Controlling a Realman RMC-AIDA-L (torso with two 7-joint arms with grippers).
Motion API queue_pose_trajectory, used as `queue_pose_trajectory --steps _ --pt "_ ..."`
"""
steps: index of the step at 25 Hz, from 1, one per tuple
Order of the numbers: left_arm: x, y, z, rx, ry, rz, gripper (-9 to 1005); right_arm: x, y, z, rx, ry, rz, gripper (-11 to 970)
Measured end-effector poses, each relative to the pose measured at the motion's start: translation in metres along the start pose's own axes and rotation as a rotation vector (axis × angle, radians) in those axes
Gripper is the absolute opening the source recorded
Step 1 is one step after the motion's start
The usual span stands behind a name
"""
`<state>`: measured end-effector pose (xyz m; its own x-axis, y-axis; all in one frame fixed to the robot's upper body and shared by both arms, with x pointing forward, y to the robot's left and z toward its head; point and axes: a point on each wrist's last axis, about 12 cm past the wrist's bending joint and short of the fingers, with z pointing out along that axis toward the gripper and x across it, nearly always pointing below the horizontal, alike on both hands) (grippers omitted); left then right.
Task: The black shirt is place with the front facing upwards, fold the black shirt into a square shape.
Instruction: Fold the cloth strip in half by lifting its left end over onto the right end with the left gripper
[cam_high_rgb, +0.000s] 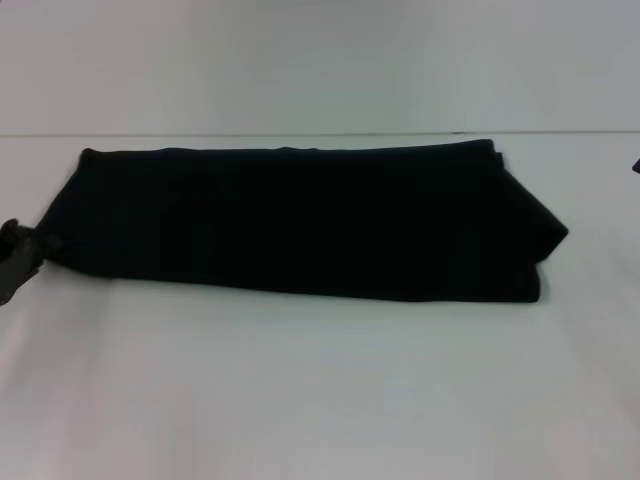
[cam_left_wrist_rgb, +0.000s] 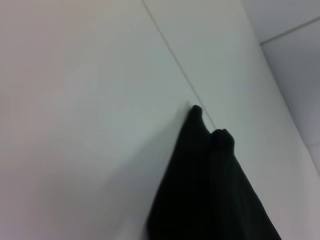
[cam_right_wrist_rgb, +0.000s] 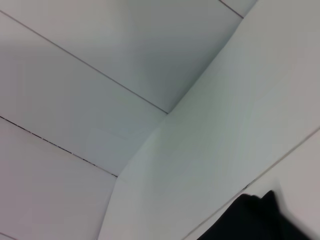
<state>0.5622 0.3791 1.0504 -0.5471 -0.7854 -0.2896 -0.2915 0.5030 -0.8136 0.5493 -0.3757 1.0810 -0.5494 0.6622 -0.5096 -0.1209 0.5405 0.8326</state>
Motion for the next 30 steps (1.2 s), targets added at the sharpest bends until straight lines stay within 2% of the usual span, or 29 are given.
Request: queue_pose_trajectory --steps 7,20,25,30 --pt "0.0 0.018 -0.013 -0.025 -0.053 -0.029 40 0.0 -0.001 0.001 0.006 -0.002 0.003 795" --pt "0.015 0.023 -0.019 -0.004 -0.03 -0.041 40 0.001 -0.002 -0.001 0.006 0.002 0.006 789" --pt "0.015 0.017 -0.02 0.026 -0.018 -0.021 39 0.001 -0.002 -0.001 0.005 0.002 0.006 786" --pt "0.012 -0.002 -0.01 0.089 -0.003 0.007 44 0.001 0.0 0.0 -0.004 0.006 0.003 784"
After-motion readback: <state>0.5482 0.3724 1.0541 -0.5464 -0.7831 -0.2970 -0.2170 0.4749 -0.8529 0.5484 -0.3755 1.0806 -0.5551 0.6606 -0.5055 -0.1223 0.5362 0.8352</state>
